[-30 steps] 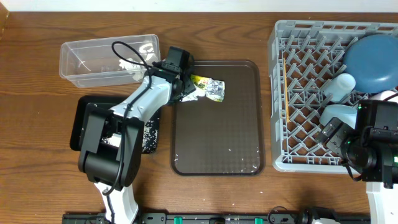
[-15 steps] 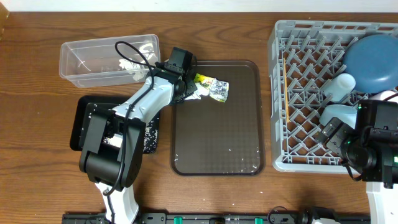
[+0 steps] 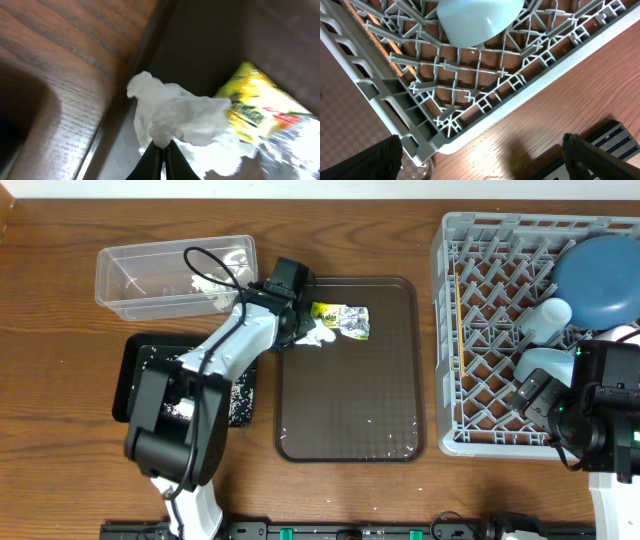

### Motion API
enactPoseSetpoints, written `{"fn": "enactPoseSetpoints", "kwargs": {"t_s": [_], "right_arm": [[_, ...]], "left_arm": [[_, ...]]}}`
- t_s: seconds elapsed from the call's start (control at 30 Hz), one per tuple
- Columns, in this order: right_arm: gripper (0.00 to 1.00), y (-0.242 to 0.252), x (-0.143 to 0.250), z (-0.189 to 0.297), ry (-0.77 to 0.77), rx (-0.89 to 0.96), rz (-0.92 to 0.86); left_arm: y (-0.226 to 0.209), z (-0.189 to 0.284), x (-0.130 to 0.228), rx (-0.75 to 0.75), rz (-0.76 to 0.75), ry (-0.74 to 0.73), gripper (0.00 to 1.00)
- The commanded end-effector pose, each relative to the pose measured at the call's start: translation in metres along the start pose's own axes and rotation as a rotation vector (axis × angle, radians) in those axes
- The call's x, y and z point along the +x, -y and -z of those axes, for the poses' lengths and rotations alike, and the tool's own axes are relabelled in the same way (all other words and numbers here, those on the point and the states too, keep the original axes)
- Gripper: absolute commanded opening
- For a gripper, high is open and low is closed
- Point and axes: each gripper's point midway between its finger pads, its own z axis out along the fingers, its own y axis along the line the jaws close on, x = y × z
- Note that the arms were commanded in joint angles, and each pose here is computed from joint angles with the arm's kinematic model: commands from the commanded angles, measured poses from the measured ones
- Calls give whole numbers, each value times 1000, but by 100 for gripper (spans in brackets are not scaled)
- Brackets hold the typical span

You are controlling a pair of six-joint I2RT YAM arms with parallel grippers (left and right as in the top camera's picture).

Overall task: Sort waste into correct bins and load items into the dishwasher rack
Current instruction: 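Carry the tissue to the clear bin and release it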

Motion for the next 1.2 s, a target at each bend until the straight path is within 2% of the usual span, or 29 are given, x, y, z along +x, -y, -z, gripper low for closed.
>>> {"fn": "enactPoseSetpoints", "kwargs": {"t_s": [0.0, 0.23, 0.43, 0.67, 0.9, 1.03, 1.1, 1.13, 1.17], "right_arm": [[99, 2, -1, 0, 4, 6, -25], [99, 2, -1, 0, 4, 6, -25], [99, 2, -1, 0, 4, 7, -25], [99, 2, -1, 0, 4, 6, -25], [99, 2, -1, 0, 3, 7, -25], [99, 2, -1, 0, 4, 6, -25], [99, 2, -1, 0, 4, 6, -25], [99, 2, -1, 0, 4, 6, -25], [99, 2, -1, 0, 4, 6, -25]], "left_arm": [[18, 50, -18, 93, -11, 87, 6], [31, 115, -36, 203, -15, 209, 6], [22, 150, -63, 206, 27, 351, 6], [-6, 167, -117, 101, 124, 596, 6], [-25, 172, -162, 118, 218, 708, 6], [-49, 150, -186, 77, 271, 726, 6], [-62, 134, -196, 50, 293, 724, 11], [-68, 127, -199, 35, 301, 720, 17], [-75, 119, -201, 18, 310, 713, 27]]}}
